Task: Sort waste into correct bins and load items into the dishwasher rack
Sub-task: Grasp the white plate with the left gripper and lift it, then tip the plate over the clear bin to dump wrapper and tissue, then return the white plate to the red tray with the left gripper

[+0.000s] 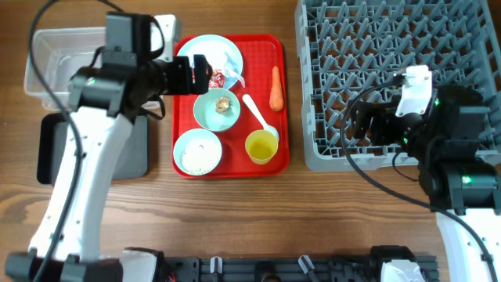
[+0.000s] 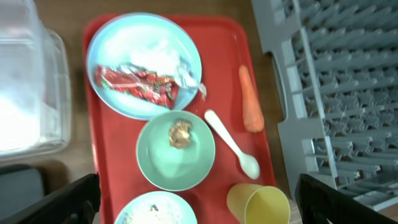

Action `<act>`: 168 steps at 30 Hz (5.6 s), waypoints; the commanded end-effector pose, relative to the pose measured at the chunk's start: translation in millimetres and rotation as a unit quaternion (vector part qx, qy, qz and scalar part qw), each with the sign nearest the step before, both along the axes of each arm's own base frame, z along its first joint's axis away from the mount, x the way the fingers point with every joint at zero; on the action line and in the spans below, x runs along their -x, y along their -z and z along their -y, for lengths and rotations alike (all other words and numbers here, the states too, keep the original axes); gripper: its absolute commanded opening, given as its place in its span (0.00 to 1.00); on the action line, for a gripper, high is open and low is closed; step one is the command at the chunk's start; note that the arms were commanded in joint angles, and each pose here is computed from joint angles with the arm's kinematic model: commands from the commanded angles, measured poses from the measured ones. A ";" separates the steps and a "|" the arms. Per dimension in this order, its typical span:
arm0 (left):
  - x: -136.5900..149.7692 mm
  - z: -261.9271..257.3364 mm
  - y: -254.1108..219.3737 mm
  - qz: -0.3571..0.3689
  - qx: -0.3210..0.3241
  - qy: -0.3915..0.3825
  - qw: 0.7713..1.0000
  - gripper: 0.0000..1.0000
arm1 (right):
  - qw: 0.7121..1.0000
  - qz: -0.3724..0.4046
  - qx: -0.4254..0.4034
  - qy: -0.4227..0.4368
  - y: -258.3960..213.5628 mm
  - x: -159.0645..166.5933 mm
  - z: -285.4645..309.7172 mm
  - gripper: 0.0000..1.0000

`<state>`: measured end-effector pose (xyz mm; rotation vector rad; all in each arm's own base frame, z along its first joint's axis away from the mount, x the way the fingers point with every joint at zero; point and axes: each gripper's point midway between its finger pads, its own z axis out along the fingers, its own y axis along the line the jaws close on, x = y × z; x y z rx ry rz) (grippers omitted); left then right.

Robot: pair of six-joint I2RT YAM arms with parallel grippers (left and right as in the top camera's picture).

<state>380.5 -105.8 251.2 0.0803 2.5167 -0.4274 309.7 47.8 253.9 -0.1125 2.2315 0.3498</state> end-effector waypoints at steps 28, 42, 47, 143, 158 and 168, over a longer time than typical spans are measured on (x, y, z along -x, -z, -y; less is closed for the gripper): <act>-129.6 14.0 133.1 -0.193 0.039 -0.270 0.943 0.99 | 0.998 -0.036 -0.045 0.024 2.8 3.6 -4.1 1.00; -142.3 18.3 216.3 -0.234 0.022 -0.279 0.931 0.99 | 0.998 -0.040 -0.045 0.024 4.1 4.7 -4.1 1.00; -146.7 21.4 224.4 -0.230 0.023 -0.276 0.933 1.00 | 0.998 -0.040 -0.045 0.024 4.1 4.7 -4.1 1.00; -3.6 86.9 118.4 -0.215 -0.146 0.066 0.964 0.96 | 0.996 -0.022 -0.071 0.044 -6.3 -4.0 -4.0 1.00; -23.7 108.4 186.4 -0.139 -0.166 0.043 0.975 0.83 | 0.996 -0.028 -0.071 0.045 -3.8 -2.1 -4.0 1.00; -16.2 105.3 211.2 -0.162 -0.130 -0.037 0.978 0.67 | 0.996 -0.029 -0.071 0.045 -3.4 -1.7 -4.0 1.00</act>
